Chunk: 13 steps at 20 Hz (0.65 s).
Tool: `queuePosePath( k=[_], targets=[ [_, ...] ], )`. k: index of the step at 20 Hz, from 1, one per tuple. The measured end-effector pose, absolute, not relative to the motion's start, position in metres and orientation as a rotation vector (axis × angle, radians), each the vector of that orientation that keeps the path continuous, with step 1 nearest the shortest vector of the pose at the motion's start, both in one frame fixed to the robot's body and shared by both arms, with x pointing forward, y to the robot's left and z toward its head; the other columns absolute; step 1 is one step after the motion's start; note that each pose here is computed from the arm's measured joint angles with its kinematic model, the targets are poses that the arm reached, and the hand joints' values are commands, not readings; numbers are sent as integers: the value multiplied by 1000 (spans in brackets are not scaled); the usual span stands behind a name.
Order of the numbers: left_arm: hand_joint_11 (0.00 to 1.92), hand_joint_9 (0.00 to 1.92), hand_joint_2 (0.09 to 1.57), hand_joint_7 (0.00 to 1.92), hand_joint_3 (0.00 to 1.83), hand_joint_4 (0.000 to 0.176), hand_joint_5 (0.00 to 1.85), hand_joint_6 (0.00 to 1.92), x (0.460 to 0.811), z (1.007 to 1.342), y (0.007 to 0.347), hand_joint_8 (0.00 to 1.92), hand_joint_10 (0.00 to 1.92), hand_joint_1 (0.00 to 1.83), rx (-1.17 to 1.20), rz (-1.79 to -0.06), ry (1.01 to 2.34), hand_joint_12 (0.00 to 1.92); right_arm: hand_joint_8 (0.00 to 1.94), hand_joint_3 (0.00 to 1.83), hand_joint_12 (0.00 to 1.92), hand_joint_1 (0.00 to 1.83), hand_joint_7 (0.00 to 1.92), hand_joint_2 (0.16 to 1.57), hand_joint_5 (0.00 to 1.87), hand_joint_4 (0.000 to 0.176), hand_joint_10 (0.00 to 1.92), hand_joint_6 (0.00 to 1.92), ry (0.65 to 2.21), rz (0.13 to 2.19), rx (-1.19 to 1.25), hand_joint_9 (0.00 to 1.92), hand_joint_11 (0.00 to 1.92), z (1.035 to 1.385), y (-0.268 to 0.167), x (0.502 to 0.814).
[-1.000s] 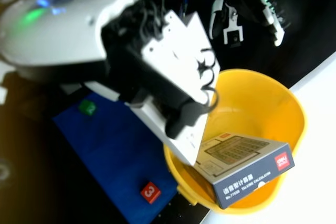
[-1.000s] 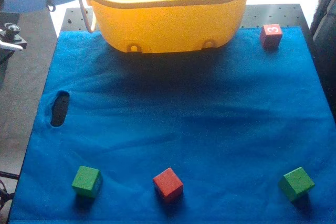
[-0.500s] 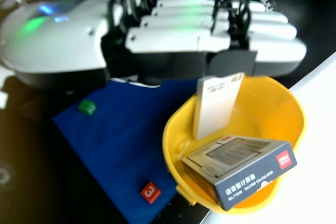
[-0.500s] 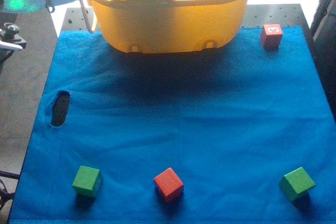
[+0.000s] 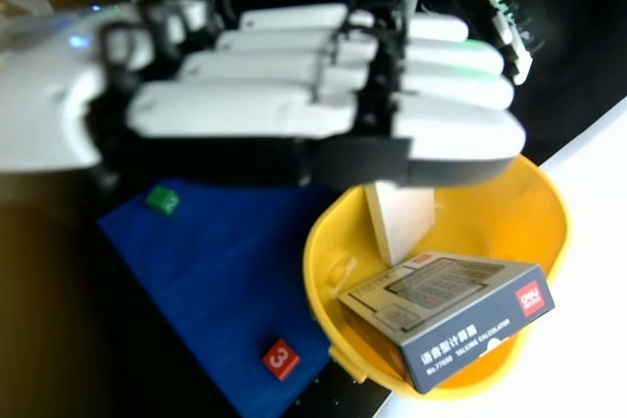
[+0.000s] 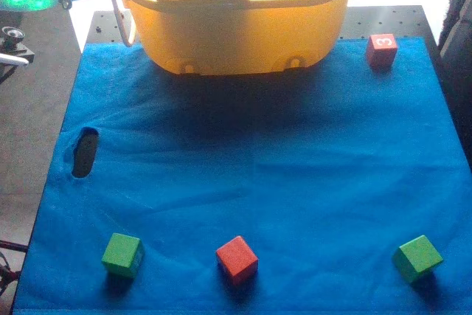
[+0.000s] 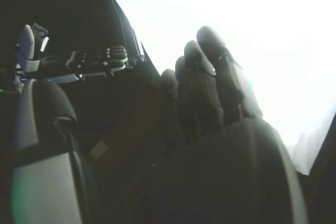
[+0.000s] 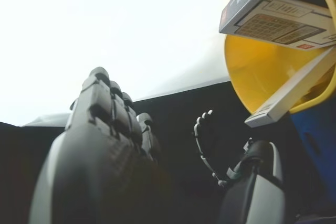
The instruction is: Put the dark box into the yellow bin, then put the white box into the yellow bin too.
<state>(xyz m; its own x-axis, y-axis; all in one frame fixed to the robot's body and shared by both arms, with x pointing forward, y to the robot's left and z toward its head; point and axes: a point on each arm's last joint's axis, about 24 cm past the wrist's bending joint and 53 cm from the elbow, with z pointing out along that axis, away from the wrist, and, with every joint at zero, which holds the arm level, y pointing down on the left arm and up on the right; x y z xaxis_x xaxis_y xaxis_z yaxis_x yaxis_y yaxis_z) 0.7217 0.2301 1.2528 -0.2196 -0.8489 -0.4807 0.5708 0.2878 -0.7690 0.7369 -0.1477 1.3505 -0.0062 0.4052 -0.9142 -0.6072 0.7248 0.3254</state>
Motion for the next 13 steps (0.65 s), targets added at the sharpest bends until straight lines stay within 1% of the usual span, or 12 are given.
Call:
queuePosePath(
  k=[1,2,3,4,5,6,7,9,10,11,13],
  targets=[
    [186,431,869,363,0,0,427,3,722,1253,230,0,0,1056,-306,-1341,1204,829,0,10,0,807,0,837,0,176,0,0,1359,799,-178,0,0,1351,-153,736],
    [63,410,866,351,0,0,402,0,721,1255,232,2,3,1032,-301,-1338,1205,850,0,12,0,819,0,852,0,176,0,0,1360,797,-171,0,0,1351,-158,734],
    [63,410,866,351,0,0,402,0,720,1256,233,2,3,1032,-294,-1333,1206,850,0,12,0,819,0,852,0,176,0,0,1359,797,-172,0,0,1351,-158,733],
    [2,372,852,327,0,2,375,0,720,1261,240,0,0,1020,-299,-1324,1197,861,0,5,0,809,0,847,0,176,0,0,1359,800,-173,0,0,1352,-160,728],
    [2,372,852,327,0,2,375,0,720,1263,243,0,0,1020,-305,-1321,1190,861,0,5,0,809,0,847,0,176,0,0,1359,801,-174,0,0,1352,-160,726],
    [0,346,845,328,0,4,364,3,719,1266,247,1,0,1020,-307,-1318,1182,787,0,0,0,775,0,827,0,176,0,0,1359,802,-175,0,0,1352,-161,723],
    [0,332,845,324,0,2,375,4,719,1268,248,0,1,1036,-305,-1317,1178,809,0,0,0,776,0,808,0,176,0,0,1359,804,-176,0,0,1352,-161,721],
    [0,326,831,311,0,0,345,0,718,1269,249,0,0,979,-301,-1314,1174,920,0,0,0,790,0,810,0,176,0,0,1359,808,-182,0,0,1351,-160,718],
    [0,326,831,311,0,0,345,0,718,1270,249,0,0,979,-301,-1315,1174,920,0,0,0,790,0,810,0,176,0,0,1362,810,-185,0,0,1350,-159,717],
    [0,344,829,313,0,0,338,0,717,1270,249,0,3,983,-299,-1315,1175,970,0,0,7,783,0,801,0,176,0,0,1364,806,-189,0,17,1349,-159,716],
    [5,326,820,286,0,0,360,10,717,1269,248,0,2,970,-294,-1313,1176,973,0,0,9,768,0,792,0,176,0,0,1365,806,-185,0,19,1349,-160,716]
  ],
)
